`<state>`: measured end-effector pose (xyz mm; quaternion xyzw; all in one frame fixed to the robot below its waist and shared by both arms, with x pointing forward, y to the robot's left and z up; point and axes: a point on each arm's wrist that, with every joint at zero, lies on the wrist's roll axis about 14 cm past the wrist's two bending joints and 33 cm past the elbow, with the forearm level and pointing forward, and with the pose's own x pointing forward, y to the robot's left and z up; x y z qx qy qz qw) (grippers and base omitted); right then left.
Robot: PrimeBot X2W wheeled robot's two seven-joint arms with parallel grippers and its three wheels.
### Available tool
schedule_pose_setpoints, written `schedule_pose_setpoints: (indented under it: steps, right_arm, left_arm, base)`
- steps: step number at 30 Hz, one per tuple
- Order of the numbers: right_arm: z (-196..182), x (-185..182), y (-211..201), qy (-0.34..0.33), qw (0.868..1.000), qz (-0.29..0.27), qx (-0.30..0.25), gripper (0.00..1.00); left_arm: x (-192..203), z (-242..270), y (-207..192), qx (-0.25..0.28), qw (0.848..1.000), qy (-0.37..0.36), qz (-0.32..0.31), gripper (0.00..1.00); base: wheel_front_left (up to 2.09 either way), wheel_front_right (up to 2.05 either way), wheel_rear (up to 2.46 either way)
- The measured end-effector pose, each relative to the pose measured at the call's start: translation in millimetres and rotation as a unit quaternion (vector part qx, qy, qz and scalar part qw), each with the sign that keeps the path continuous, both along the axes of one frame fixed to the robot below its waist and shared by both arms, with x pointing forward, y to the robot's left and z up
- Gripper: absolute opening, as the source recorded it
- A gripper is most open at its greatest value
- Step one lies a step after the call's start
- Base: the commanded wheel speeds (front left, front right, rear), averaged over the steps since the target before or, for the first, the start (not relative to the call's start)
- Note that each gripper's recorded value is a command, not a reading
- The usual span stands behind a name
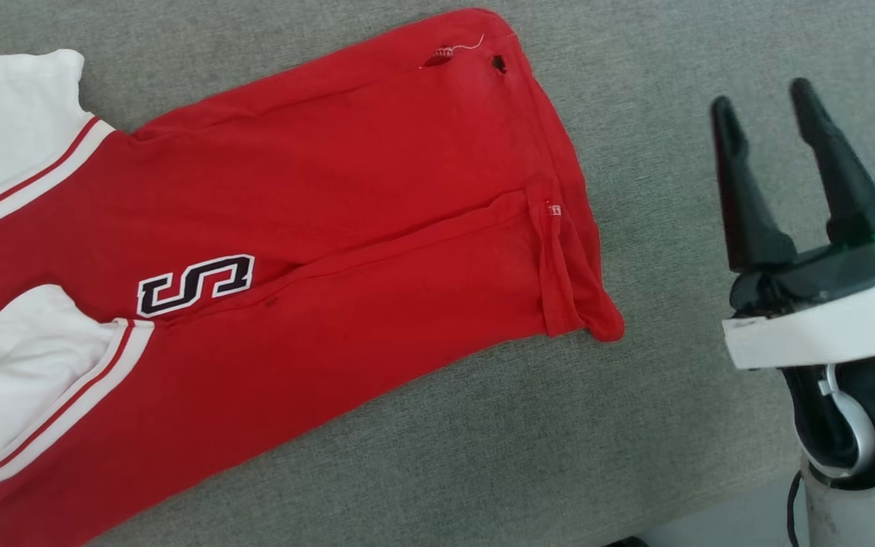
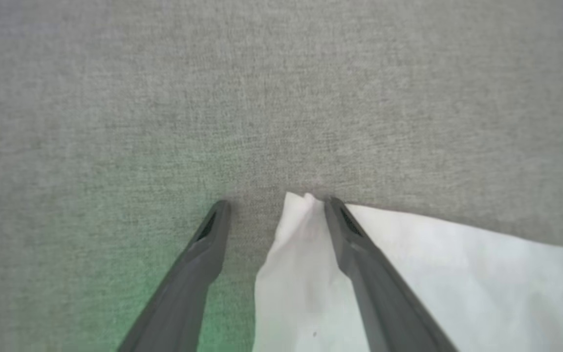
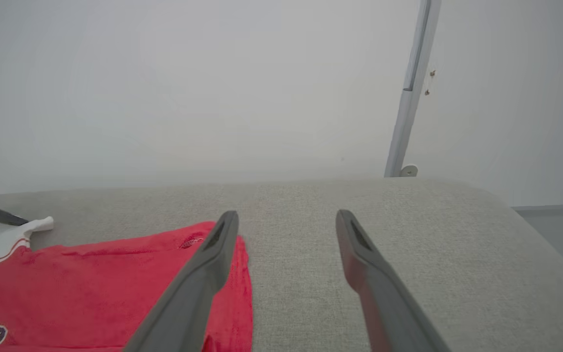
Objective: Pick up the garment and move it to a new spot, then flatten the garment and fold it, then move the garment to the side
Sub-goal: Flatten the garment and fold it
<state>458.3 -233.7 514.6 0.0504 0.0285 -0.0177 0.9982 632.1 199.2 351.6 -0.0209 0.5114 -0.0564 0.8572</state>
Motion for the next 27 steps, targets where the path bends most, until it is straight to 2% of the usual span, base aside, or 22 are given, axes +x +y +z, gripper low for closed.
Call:
schedule_pose_setpoints:
  steps: [4, 9, 10, 11, 17, 21, 27]
  right_arm:
    - [-6, 11, 12, 0.025, 0.999, 0.034, -0.004, 1.00]
    - [-23, 31, 27, 0.075, 0.994, 0.075, 0.007, 1.00]
    - [-30, 35, 28, 0.094, 0.992, 0.084, 0.004, 1.00]
    - [-34, 39, 32, 0.108, 0.990, 0.093, 0.009, 1.00]
    - [-60, 76, 51, 0.200, 0.968, 0.148, -0.002, 1.00]
    - [-78, 99, 62, 0.264, 0.948, 0.174, -0.029, 1.00]
    - [-126, 105, 73, 0.382, 0.901, 0.194, -0.063, 1.00]
  left_arm:
    - [-11, -1, 1, 0.001, 0.999, 0.049, 0.016, 1.00]
    - [-15, 0, -3, -0.001, 0.998, 0.068, 0.018, 1.00]
    - [-15, 0, -4, -0.002, 0.998, 0.068, 0.016, 0.20]
    - [-14, 0, -5, -0.002, 0.998, 0.068, 0.013, 0.00]
    - [-14, -3, -14, -0.010, 0.998, 0.061, -0.009, 0.00]
    - [-13, -2, -17, -0.011, 0.998, 0.054, -0.013, 0.00]
    - [-11, -1, -19, -0.012, 0.999, 0.042, -0.017, 0.00]
  base:
    - [0.00, 0.00, 0.00]
    - [0.00, 0.00, 0.00]
    - [0.00, 0.00, 0.00]
    - [0.00, 0.00, 0.00]
    - [0.00, 0.00, 0.00]
    - [0.00, 0.00, 0.00]
    - [0.00, 0.00, 0.00]
